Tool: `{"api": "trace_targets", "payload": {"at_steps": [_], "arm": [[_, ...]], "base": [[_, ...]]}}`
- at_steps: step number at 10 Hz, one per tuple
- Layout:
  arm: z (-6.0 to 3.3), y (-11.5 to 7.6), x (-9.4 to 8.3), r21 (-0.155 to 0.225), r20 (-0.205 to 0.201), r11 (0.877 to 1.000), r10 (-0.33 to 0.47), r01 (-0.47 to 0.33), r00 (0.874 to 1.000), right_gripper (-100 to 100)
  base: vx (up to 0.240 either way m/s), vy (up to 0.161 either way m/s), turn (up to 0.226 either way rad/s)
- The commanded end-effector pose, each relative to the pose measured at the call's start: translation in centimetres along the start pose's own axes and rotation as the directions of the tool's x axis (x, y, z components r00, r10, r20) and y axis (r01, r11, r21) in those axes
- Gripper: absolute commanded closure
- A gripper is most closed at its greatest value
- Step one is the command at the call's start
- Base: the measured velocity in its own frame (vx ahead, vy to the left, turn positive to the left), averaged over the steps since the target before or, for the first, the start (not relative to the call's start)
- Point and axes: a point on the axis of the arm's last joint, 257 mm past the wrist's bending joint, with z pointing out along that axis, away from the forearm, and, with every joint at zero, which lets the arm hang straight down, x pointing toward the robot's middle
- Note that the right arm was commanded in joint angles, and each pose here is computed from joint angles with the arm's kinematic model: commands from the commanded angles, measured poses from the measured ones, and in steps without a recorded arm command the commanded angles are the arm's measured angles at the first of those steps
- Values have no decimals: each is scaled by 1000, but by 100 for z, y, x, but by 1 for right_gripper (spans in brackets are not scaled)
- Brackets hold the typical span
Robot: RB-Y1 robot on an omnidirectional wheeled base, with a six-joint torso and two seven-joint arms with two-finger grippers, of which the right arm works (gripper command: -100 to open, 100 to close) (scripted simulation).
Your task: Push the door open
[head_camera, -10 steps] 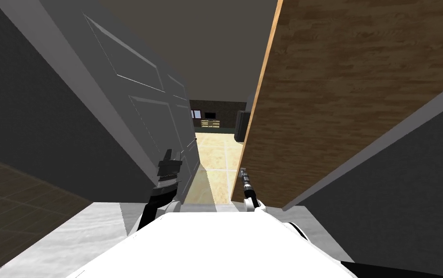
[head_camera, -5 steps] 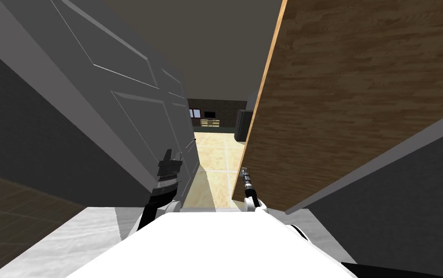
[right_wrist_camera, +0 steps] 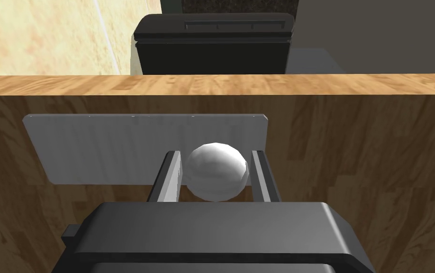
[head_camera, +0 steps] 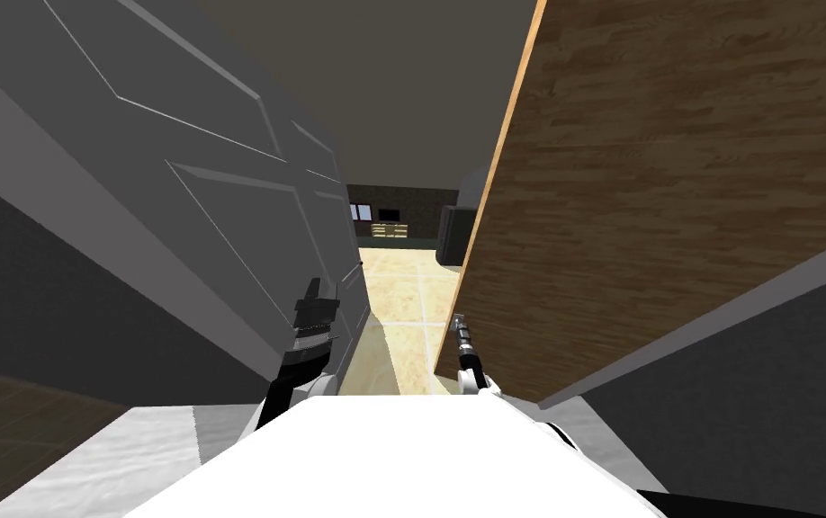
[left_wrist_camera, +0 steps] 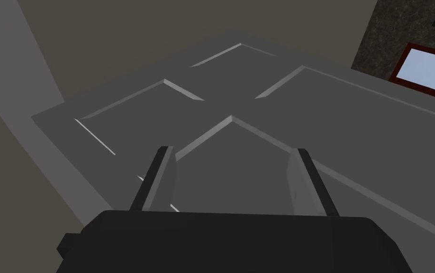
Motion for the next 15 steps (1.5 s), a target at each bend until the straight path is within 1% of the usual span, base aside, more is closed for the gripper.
{"api": "trace_targets", "payload": {"at_steps": [1, 2, 7, 8, 9, 10, 11, 12, 13, 15], "arm": [[52, 52, -133, -12, 22, 1000, -7, 8, 1000, 100], [47, 54, -242, -12, 48, 1000, -7, 8, 999, 100], [11, 60, -613, -12, 136, 1000, -6, 7, 991, 100], [103, 263, -599, -63, 132, 998, 0, 8, 991, 100], [-4, 62, -717, -11, 161, 1000, -5, 7, 987, 100], [-14, 63, -785, -11, 177, 1000, -5, 7, 984, 100], [-14, 63, -785, -11, 177, 1000, -5, 7, 984, 100], [-30, 65, -877, -11, 199, 1000, -5, 7, 980, 100], [-36, 54, -878, -9, 199, 1000, -5, 7, 980, 100], [-56, 68, -1013, -11, 231, 1000, -4, 7, 973, 100]], "base": [[131, 15, -27], [148, 46, -34], [201, 56, -64], [138, 33, -47], [178, 50, -16], [181, 66, -62], [113, 45, -55], [155, 38, -50], [136, 34, -30], [160, 60, -58]]}}
